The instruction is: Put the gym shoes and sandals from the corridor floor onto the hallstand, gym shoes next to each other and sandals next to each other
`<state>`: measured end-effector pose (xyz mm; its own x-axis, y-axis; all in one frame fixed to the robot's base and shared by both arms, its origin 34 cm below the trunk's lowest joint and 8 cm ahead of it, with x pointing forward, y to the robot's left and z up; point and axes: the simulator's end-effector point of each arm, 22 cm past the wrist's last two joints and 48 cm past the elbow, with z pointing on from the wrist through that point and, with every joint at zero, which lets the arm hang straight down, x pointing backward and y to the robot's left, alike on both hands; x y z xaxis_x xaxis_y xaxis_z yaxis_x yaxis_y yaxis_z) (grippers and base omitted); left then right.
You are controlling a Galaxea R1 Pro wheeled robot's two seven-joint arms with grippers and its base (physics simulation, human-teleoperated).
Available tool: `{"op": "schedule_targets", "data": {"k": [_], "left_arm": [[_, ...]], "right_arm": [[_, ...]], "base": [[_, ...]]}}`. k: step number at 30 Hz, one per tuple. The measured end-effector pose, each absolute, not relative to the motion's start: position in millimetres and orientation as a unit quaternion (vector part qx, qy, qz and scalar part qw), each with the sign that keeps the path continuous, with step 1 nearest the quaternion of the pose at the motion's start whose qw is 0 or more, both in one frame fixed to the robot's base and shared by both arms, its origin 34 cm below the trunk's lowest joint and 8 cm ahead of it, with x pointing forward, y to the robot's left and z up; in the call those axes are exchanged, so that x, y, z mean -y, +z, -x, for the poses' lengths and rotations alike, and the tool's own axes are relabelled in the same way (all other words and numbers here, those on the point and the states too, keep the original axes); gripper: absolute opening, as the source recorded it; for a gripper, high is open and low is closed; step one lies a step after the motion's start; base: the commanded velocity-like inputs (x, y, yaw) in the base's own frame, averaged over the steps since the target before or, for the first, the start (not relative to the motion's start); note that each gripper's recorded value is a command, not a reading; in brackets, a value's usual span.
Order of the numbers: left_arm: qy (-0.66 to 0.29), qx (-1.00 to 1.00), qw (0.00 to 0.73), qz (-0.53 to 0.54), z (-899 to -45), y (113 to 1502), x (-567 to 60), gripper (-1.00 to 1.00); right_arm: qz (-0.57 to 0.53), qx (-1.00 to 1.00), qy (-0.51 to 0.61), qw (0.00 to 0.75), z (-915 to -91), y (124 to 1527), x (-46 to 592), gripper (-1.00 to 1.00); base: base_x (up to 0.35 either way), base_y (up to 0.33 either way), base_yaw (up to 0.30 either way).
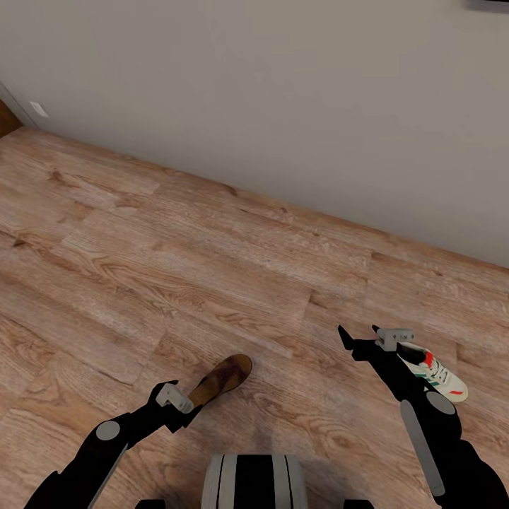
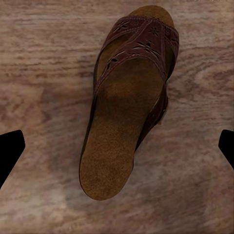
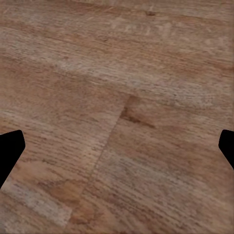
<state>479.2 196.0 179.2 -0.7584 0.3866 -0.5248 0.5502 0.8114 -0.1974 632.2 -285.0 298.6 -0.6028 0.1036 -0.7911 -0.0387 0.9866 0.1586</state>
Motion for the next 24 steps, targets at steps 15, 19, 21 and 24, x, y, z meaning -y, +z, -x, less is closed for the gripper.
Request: {"op": "schedule_targets", "data": {"k": [15,19,21,24], "left_arm": [[-0.174,-0.922,0.236,-0.254,-478.0,179.0,-194.4,1.00],[-0.174,-0.922,0.236,-0.254,-478.0,179.0,-194.5,1.00],[-0.174,-0.922,0.236,-0.254,-477.9,179.0,-194.6,1.00],[-0.174,-0.922,0.236,-0.254,-477.9,178.9,-194.6,1.00]], "right_arm": [[-0.030,-0.922,0.088,0.375,-610.9,274.0,281.8,1.00],[-0.041,-0.949,0.098,0.296,-582.7,251.4,277.0,1.00],[-0.043,-0.953,0.100,0.281,-577.3,247.8,276.0,1.00],[-0.045,-0.957,0.102,0.267,-573.0,244.9,274.9,1.00]], "base": [[0.000,0.000,0.000],[0.000,0.000,0.000],[0.000,0.000,0.000],[0.000,0.000,0.000]]}}
